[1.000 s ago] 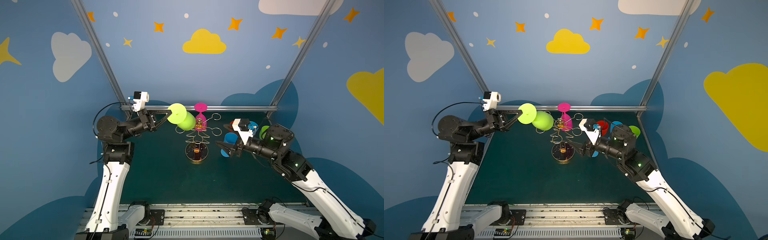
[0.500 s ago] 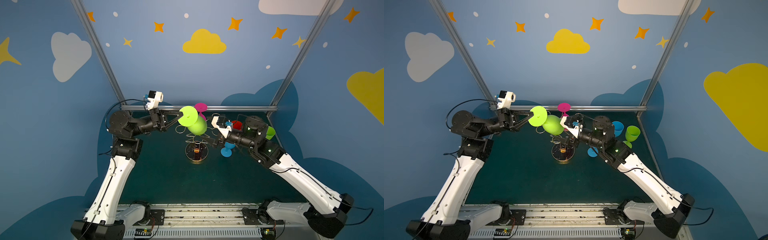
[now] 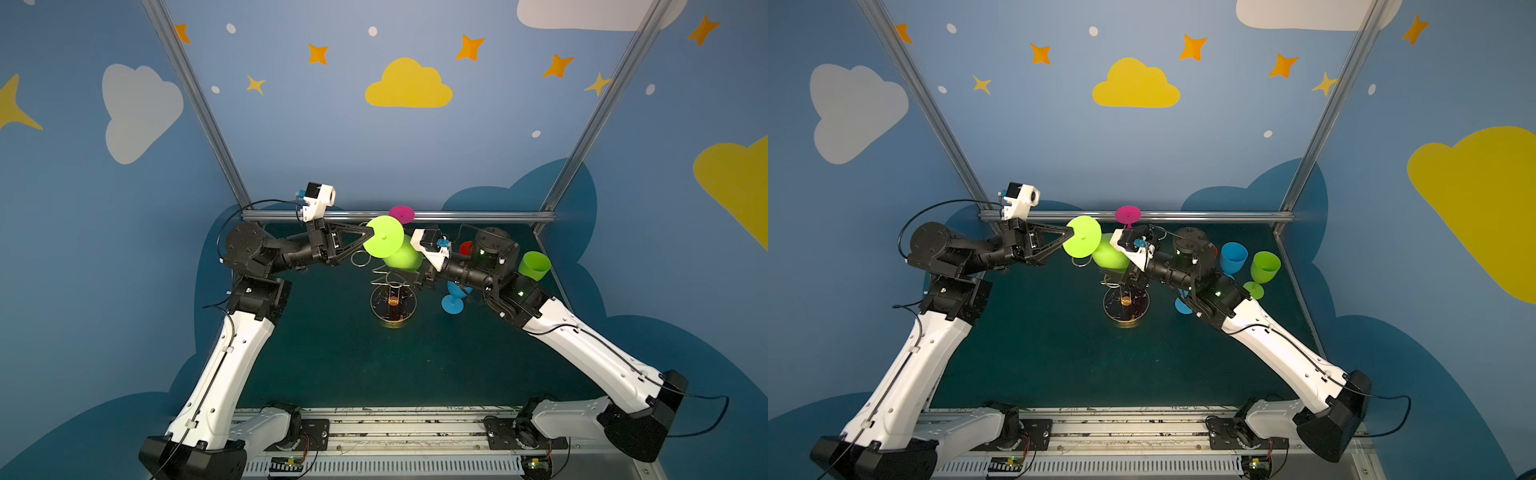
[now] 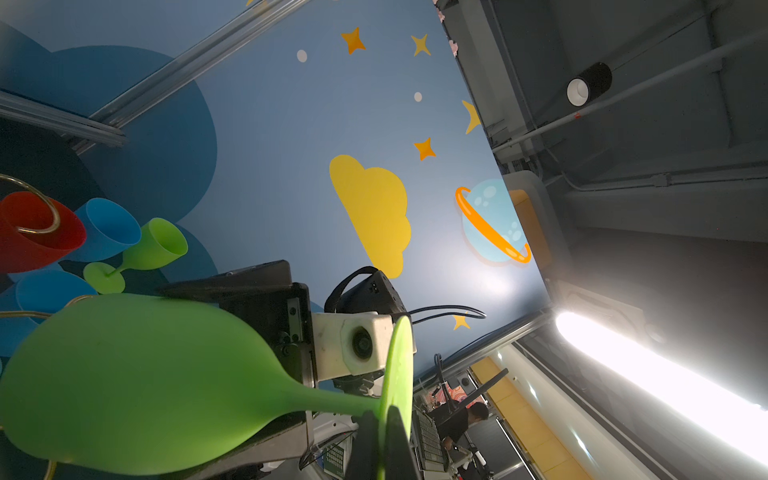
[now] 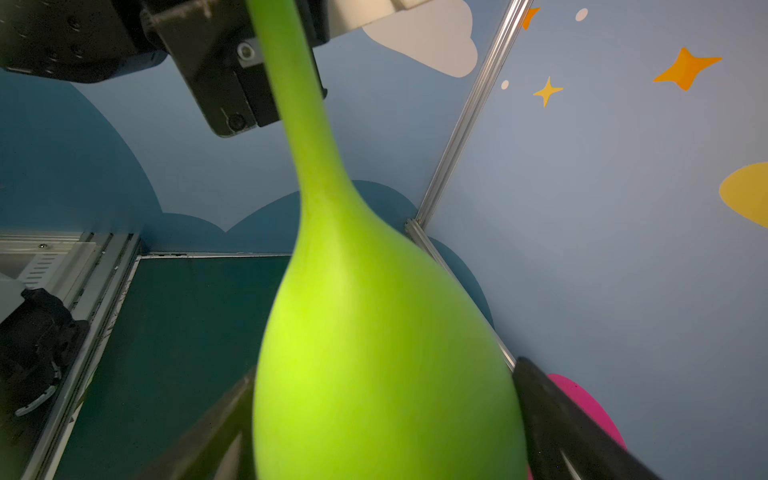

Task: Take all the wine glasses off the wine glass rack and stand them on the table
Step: 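Close the right gripper around the green glass bowl held by left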

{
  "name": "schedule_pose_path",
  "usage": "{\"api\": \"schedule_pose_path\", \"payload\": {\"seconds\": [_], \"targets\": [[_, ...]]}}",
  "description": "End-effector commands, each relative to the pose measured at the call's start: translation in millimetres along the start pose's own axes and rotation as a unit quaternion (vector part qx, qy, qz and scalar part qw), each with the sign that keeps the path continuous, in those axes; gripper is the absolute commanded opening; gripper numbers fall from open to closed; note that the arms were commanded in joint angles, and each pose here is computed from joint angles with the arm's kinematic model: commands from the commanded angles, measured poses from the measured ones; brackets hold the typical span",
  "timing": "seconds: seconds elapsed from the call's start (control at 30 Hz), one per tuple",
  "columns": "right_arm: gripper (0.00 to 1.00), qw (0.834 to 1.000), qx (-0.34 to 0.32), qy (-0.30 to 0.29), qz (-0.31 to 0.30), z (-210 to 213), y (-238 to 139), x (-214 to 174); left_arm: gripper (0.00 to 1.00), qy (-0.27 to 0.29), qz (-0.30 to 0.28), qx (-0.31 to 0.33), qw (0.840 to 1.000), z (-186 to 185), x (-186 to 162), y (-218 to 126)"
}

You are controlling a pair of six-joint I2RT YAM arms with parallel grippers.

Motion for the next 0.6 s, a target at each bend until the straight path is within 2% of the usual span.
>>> {"api": "schedule_pose_path", "payload": {"seconds": [0.0,0.13,0.2,0.27,0.37,0.4,0.43,0.47,0.57], "targets": [[0.88,1.0,-0.009,0.002,-0.025,-3.6,0.9,20.1,0.03,0.025,-0.004,-0.015,1.0,-12.1,2.9,2.1],[0.81,1.0,-0.012,0.01,-0.017,-3.5,1.4,16.2,0.03,0.026,-0.004,-0.016,1.0,-11.9,3.1,2.9],[0.73,1.0,-0.012,0.014,-0.015,-2.1,-0.3,15.8,0.03,0.027,-0.005,-0.014,1.0,-10.1,4.1,3.2],[0.6,1.0,-0.018,0.019,-0.013,-2.9,-3.4,16.2,0.03,0.026,-0.006,-0.012,1.0,-7.0,4.7,3.7],[0.52,0.999,-0.031,0.043,-0.013,-4.4,-9.5,17.1,0.03,0.027,-0.009,-0.007,1.0,-2.0,6.0,4.3],[0.5,0.998,-0.036,0.047,-0.012,-5.1,-11.9,16.8,0.07,0.028,-0.009,-0.004,1.0,0.7,6.5,4.7],[0.47,0.997,-0.045,0.055,-0.009,-6.8,-15.1,16.5,0.2,0.032,-0.01,-0.001,0.999,2.0,7.0,4.8],[0.44,0.996,-0.057,0.066,-0.004,-8.8,-19.6,16.5,0.38,0.038,-0.008,0.004,0.999,3.9,6.5,5.0],[0.36,0.99,-0.095,0.102,0.023,-14.4,-37.0,12.8,0.59,0.082,-0.016,0.037,0.996,12.8,7.2,2.5]]}}
Point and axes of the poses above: each gripper's point midway between its finger pads, its own y axis out along the fingers, its own z axis along the line the jaws close on, x = y × z, the point moved 2 cm from there along -y, back along the fingers, and after that the axes turned 9 degrees about y, right-handed, at the moved point
